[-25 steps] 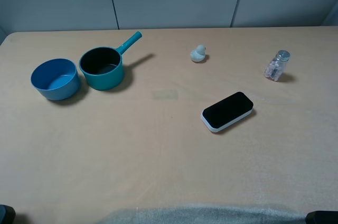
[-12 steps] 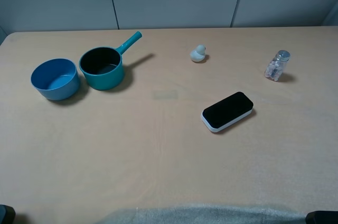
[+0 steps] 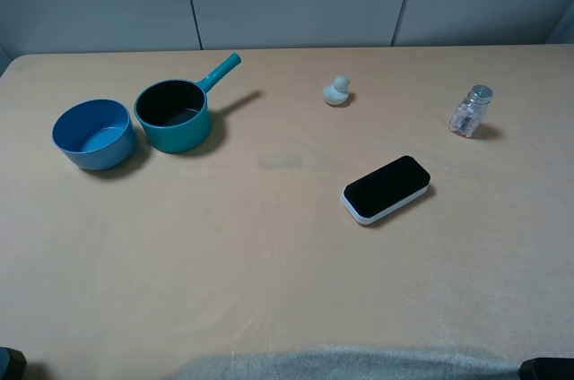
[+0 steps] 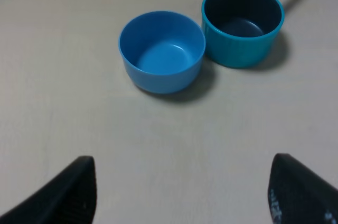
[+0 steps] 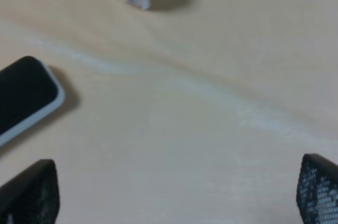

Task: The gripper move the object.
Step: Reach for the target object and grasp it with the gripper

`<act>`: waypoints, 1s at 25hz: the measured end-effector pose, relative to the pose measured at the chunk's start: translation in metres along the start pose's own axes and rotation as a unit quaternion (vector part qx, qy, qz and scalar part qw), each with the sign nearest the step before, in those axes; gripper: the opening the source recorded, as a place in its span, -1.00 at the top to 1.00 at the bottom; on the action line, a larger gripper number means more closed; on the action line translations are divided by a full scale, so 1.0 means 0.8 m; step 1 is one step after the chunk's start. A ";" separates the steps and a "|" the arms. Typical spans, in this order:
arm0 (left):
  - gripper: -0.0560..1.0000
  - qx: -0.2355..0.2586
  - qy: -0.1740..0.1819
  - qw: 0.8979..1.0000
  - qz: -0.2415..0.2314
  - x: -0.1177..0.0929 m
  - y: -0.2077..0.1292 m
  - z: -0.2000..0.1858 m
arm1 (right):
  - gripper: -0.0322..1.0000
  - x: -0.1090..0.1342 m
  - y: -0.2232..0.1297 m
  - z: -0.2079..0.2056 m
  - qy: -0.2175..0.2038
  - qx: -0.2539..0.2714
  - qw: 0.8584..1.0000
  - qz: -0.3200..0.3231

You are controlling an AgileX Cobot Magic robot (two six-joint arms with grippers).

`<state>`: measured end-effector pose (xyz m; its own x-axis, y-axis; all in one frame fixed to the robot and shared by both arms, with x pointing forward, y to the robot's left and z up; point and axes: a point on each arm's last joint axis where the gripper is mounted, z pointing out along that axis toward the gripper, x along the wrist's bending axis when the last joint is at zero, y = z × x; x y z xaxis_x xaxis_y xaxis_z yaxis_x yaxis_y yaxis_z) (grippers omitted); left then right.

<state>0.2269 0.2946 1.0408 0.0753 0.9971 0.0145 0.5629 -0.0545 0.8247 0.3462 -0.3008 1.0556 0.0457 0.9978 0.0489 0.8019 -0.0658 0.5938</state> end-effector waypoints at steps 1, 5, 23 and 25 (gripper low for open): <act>-0.51 0.000 0.000 1.000 0.000 0.000 0.000 0.000 | -0.38 0.001 0.011 0.008 0.005 0.018 1.000 0.006; -0.51 0.000 0.000 1.000 0.000 0.000 0.000 0.000 | -0.38 0.004 0.048 0.043 0.020 0.082 0.996 0.023; -0.51 0.000 0.000 1.000 0.000 0.000 0.000 0.000 | -0.38 0.038 0.177 0.165 0.048 0.162 0.986 0.008; -0.51 0.000 0.000 1.000 0.000 0.000 0.000 0.000 | -0.38 0.047 0.181 0.178 0.052 0.170 0.984 0.003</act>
<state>0.2269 0.2946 1.0408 0.0753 0.9971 0.0145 0.5629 -0.0545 0.8247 0.5488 -0.2708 1.0295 0.0042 0.9897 0.1431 0.9553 -0.0463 0.2919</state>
